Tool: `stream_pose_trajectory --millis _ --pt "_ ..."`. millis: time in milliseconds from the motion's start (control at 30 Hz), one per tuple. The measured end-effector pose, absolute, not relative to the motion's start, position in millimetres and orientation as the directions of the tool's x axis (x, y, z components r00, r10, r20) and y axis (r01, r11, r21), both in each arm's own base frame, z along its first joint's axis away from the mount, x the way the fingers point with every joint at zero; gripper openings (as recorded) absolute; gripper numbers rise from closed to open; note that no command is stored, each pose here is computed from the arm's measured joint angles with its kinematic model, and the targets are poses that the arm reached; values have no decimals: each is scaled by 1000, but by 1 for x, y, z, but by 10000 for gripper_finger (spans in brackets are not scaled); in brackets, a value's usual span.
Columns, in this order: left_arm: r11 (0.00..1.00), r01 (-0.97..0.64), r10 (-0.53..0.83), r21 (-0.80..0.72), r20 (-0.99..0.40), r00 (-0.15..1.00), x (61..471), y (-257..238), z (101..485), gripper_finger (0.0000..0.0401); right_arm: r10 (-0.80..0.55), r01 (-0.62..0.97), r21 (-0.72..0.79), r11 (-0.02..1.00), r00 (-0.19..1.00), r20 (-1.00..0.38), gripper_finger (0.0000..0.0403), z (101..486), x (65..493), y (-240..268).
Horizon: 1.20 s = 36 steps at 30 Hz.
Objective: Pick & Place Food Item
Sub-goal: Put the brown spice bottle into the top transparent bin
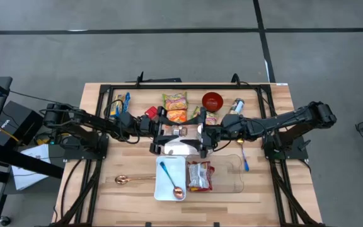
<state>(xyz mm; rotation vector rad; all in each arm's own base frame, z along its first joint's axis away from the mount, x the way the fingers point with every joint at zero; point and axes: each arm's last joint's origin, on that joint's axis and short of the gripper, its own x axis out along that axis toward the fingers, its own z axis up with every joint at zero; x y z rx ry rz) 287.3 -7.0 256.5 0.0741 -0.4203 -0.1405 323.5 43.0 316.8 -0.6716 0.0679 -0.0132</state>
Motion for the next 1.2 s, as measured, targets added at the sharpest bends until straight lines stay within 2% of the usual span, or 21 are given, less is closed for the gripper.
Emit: stream_pose_trajectory --millis 133,533,967,1200 --pt "987 131 -156 93 353 923 290 -7 251 192 -31 -11 -624 781 998 -56 303 317 324 44" --pt "993 105 -118 52 418 901 287 -6 258 189 -42 -3 -634 773 998 -56 303 319 322 43" --pt "997 78 -61 -25 413 909 288 -4 257 188 -107 41 -660 750 993 -59 303 318 322 43" --pt "996 81 -61 -31 411 910 288 -4 257 192 -169 77 -708 702 984 -60 302 318 319 53"
